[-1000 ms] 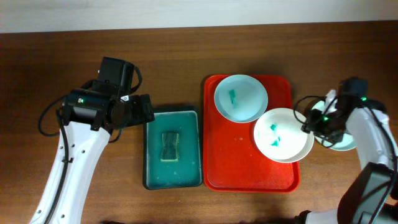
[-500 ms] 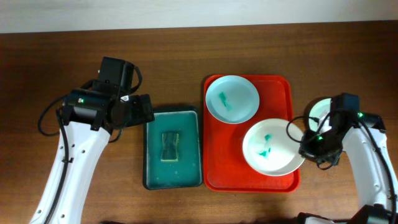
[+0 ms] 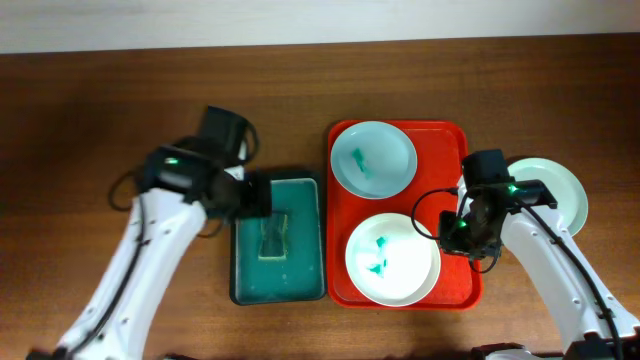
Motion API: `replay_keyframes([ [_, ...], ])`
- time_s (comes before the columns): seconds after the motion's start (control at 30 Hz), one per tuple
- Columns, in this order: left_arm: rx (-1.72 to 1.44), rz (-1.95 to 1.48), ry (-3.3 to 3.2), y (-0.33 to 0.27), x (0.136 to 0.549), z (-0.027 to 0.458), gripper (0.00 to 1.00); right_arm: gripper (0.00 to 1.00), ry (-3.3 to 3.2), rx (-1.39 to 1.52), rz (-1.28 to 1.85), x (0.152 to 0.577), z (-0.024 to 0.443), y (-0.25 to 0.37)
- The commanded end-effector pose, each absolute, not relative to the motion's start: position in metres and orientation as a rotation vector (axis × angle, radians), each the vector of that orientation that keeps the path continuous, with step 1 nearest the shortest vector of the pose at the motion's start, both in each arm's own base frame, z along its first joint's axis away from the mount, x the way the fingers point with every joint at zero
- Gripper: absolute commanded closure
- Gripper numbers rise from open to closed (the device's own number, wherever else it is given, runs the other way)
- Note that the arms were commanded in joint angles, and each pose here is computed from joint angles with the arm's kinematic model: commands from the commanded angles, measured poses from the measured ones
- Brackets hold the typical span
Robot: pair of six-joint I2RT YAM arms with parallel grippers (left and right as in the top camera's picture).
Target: Clean dirty plates on tray and stack at the side
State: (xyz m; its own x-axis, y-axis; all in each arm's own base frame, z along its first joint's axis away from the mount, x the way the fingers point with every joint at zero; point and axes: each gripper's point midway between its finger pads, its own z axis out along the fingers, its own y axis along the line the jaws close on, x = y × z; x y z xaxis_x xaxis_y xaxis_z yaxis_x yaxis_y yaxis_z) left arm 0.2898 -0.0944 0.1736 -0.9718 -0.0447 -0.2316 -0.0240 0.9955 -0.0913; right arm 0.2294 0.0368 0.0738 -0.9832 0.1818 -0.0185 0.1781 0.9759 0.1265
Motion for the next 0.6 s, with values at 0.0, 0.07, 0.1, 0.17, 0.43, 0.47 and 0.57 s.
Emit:
replay_keyframes([
  [0.0,0.110,-0.123,3.040,-0.111,0.271,0.101,0.24,0.76,3.075,0.256,0.205,0.234,0.078,0.039],
  [0.07,0.182,-0.140,3.110,-0.126,0.253,0.046,0.43,0.76,3.074,0.256,0.205,0.234,0.078,0.039],
  [0.1,0.202,-0.121,3.144,-0.126,0.245,0.027,0.48,0.76,3.075,0.255,0.205,0.234,0.078,0.039],
  [0.17,0.218,-0.107,3.168,-0.128,0.241,0.006,0.61,0.75,3.073,0.255,0.205,0.234,0.078,0.039],
  [0.43,0.237,-0.101,3.208,-0.144,0.266,0.039,0.56,0.75,3.076,0.256,0.205,0.233,0.078,0.039],
  [0.47,0.237,-0.045,3.170,-0.140,0.277,0.045,0.41,0.75,3.078,0.256,0.205,0.233,0.078,0.039],
  [0.57,0.232,0.063,3.100,-0.134,0.299,0.032,0.32,0.75,3.078,0.256,0.204,0.233,0.078,0.039],
])
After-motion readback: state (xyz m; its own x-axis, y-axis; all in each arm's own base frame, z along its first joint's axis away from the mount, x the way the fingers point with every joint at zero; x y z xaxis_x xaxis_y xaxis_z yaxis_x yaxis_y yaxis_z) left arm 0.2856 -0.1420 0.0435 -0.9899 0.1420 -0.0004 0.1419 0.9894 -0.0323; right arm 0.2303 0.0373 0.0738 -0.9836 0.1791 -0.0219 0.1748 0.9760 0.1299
